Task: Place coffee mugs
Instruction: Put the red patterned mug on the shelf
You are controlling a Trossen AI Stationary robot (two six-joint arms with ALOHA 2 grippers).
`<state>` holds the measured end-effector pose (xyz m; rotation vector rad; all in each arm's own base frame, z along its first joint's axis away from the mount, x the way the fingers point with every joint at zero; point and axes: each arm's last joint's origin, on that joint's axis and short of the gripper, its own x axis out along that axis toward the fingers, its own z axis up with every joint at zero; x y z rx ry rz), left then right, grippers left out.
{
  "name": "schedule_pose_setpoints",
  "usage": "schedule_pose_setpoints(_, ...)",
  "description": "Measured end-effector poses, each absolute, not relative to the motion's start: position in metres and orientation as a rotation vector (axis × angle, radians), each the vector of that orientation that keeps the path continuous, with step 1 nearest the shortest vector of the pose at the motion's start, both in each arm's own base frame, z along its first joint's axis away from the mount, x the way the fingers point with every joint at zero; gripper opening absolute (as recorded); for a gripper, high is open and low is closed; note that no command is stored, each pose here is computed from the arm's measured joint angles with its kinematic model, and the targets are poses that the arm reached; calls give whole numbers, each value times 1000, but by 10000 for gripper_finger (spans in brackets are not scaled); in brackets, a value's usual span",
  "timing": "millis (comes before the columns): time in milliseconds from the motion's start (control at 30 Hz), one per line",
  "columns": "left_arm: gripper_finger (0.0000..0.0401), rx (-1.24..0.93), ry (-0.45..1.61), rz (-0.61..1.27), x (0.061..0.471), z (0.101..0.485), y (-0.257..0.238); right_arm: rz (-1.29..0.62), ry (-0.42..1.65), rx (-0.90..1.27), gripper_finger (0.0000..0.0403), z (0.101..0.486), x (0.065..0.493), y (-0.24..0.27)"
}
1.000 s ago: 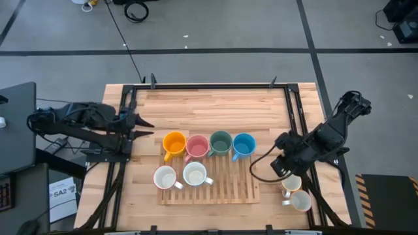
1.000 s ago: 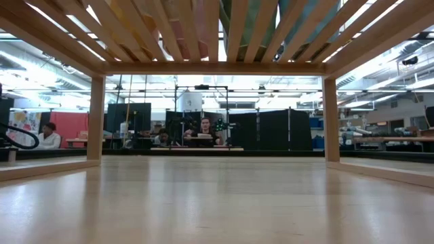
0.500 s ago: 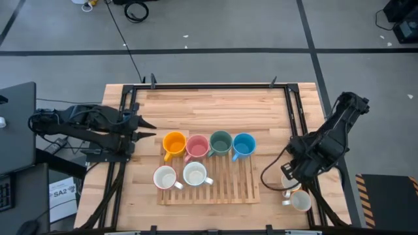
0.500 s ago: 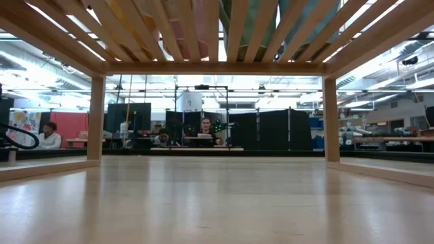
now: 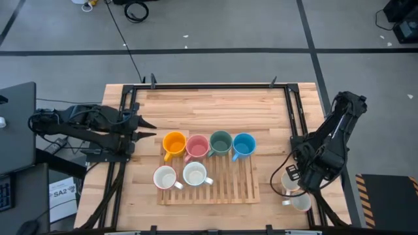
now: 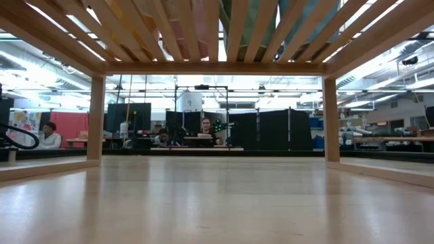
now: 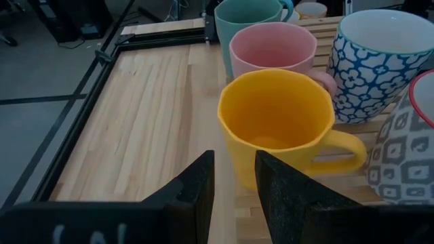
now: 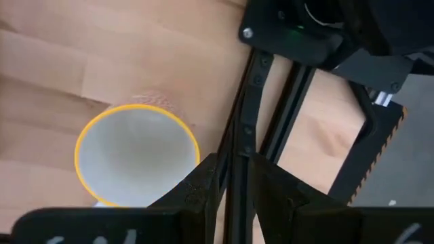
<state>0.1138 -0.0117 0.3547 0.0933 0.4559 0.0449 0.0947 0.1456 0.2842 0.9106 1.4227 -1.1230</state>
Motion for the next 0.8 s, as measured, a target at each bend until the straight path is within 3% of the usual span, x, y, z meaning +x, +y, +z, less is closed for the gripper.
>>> schedule_pose_setpoints(800, 114, 93, 456, 45, 114, 355, -12, -1071, 1416, 991, 90, 231, 92, 157)
